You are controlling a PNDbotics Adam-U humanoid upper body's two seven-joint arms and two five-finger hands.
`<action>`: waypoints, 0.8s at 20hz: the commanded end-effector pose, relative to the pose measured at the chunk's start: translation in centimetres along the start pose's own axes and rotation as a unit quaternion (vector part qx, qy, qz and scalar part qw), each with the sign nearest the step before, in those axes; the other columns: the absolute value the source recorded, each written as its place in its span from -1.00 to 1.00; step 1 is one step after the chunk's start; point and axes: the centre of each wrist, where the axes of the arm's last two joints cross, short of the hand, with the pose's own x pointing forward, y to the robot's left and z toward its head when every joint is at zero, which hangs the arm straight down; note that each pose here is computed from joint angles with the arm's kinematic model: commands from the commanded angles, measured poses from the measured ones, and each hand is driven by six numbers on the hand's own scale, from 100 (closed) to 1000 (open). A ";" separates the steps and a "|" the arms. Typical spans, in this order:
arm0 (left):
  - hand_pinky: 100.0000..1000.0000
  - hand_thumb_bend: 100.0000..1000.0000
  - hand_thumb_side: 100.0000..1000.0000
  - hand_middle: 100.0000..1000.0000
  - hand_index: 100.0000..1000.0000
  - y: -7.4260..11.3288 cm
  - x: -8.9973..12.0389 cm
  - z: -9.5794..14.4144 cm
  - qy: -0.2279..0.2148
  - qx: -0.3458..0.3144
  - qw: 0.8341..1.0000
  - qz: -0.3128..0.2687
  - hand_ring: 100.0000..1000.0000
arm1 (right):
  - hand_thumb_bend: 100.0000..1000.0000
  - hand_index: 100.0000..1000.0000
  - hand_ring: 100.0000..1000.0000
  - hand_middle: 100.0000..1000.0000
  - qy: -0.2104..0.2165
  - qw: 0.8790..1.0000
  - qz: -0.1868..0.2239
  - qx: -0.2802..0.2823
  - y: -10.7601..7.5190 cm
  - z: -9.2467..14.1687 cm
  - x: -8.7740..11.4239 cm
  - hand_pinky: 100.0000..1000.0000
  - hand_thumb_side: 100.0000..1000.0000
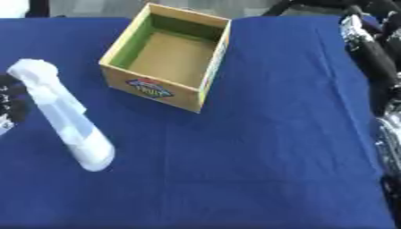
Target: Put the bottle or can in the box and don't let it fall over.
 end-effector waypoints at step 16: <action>1.00 -0.38 -0.26 1.00 0.98 -0.3 -0.2 -0.3 -0.006 -0.008 0.998 -0.061 1.00 | -1.00 1.00 0.98 1.00 -0.015 1.000 0.005 -0.003 -0.4 0.0 0.9 1.00 -0.11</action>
